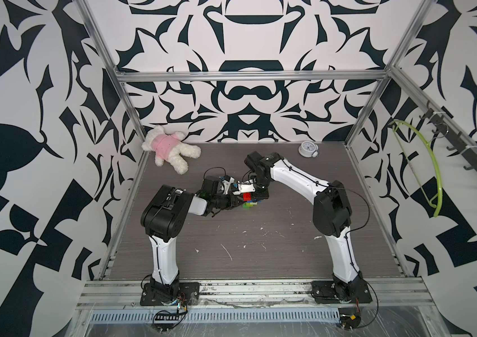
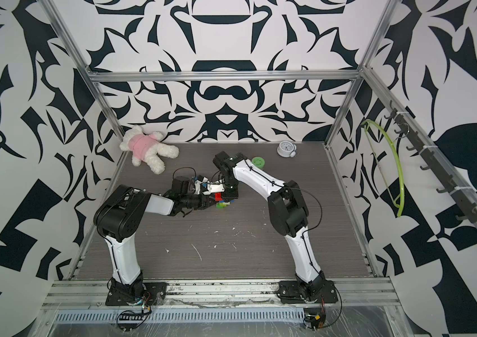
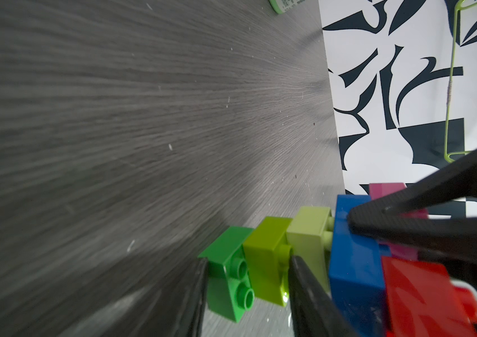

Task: Assemble the letter y with lego
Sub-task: Assemble the lego brick with the lego brick.

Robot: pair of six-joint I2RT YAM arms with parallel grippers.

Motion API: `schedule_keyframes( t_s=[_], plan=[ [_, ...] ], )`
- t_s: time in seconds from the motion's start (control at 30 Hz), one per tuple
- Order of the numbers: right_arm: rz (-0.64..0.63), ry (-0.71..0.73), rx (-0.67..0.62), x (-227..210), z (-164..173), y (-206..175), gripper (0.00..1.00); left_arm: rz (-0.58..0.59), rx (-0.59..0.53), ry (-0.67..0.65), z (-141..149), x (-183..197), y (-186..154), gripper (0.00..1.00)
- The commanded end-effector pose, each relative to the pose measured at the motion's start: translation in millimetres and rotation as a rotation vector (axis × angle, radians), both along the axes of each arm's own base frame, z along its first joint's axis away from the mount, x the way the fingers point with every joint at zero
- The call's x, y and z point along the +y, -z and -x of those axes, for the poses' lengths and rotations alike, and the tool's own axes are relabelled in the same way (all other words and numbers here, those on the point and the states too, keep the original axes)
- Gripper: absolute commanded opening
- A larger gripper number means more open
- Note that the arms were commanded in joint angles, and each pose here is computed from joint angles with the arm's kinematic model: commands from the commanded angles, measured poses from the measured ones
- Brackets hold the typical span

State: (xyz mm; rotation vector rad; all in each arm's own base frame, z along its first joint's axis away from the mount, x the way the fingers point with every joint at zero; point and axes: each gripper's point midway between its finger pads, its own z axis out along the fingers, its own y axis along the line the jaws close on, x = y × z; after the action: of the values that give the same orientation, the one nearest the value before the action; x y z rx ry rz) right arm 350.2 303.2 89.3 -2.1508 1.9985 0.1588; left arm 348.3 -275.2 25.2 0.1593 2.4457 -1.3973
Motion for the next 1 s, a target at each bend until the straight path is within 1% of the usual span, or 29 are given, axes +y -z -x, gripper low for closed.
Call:
schedule_keyframes(
  t_s=[0.0, 0.6, 0.83, 0.97],
  plan=[
    [0.068, 0.016, 0.069, -8, 11, 21, 0.16, -0.448, 0.458, -0.145, 82, 81, 134, 0.47],
    [0.089, 0.048, 0.107, -10, 19, 31, 0.13, -0.449, 0.462, -0.145, 83, 81, 135, 0.47],
    [0.120, 0.036, 0.104, -16, 20, 34, 0.13, -0.449, 0.459, -0.144, 83, 81, 135, 0.47],
    [0.114, 0.035, 0.111, -15, 21, 34, 0.13, -0.449, 0.460, -0.145, 83, 81, 134, 0.47]
  ],
)
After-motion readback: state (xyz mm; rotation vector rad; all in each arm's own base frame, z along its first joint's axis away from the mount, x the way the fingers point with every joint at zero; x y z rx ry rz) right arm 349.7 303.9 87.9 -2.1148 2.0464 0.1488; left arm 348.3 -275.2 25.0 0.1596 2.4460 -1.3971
